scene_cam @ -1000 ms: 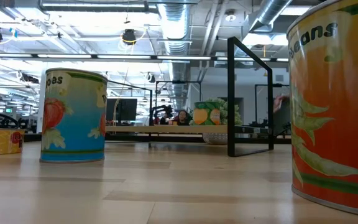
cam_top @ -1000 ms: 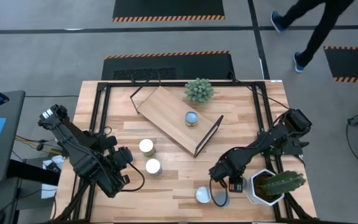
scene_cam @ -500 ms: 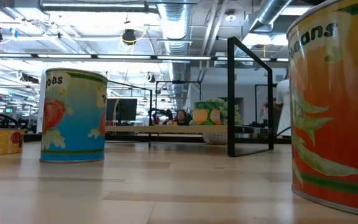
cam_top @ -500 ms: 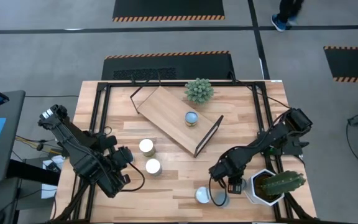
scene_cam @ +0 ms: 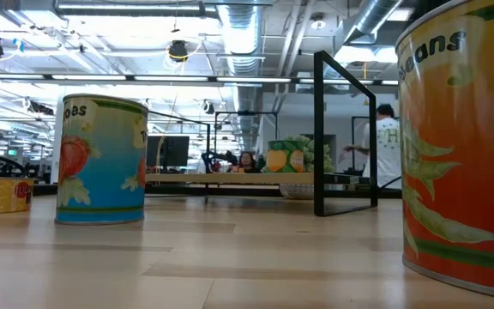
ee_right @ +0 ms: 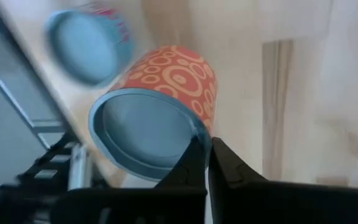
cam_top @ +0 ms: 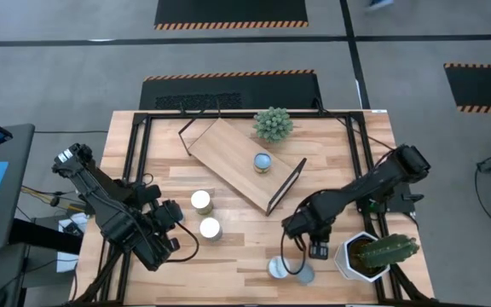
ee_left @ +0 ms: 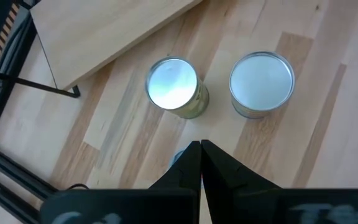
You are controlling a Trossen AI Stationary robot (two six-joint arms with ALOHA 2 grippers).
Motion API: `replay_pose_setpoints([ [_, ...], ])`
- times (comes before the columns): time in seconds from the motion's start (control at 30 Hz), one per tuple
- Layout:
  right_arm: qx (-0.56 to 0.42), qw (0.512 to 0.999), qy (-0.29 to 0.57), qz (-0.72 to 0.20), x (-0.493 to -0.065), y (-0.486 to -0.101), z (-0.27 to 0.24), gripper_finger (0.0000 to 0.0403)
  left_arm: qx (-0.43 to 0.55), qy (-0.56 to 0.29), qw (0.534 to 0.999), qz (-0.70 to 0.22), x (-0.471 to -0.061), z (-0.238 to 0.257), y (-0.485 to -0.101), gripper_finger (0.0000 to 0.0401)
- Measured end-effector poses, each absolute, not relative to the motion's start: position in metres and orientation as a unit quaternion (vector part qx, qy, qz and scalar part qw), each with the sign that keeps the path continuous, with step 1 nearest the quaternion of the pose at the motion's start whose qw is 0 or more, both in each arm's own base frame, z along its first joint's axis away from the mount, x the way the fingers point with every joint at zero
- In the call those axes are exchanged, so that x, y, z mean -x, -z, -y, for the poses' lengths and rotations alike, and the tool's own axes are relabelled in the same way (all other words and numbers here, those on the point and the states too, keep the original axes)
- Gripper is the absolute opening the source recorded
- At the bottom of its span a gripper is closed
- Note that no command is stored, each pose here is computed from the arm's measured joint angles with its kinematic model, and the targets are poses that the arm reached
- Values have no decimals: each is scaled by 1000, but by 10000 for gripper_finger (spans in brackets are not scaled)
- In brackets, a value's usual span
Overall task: Pick and place cans onto a shelf
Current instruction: Put the canned tomato sauce on the shelf
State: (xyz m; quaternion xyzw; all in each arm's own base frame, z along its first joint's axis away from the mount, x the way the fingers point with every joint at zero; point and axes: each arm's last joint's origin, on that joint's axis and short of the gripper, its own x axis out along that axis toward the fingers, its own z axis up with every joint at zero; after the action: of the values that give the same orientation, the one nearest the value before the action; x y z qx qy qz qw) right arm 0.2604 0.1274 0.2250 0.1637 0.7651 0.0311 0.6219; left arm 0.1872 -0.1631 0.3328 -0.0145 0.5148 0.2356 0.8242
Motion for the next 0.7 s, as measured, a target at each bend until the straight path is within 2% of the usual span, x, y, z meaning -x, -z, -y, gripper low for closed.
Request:
replay_pose_setpoints([
  [0.2, -208, 664, -30, -717, -251, -308, -118, 5, 13, -236, 825, -514, -187, 163, -333, 0],
  [0.37, -242, 767, -13, -594, -258, -363, -103, 5, 11, -236, 826, -511, -187, 163, -333, 0],
  [0.57, -220, 872, -9, -437, -292, -391, -69, 5, 9, -239, 828, -507, -188, 163, -333, 0],
  [0.7, -191, 900, -1, -392, -320, -385, -42, 5, 10, -239, 828, -507, -188, 163, -333, 0],
])
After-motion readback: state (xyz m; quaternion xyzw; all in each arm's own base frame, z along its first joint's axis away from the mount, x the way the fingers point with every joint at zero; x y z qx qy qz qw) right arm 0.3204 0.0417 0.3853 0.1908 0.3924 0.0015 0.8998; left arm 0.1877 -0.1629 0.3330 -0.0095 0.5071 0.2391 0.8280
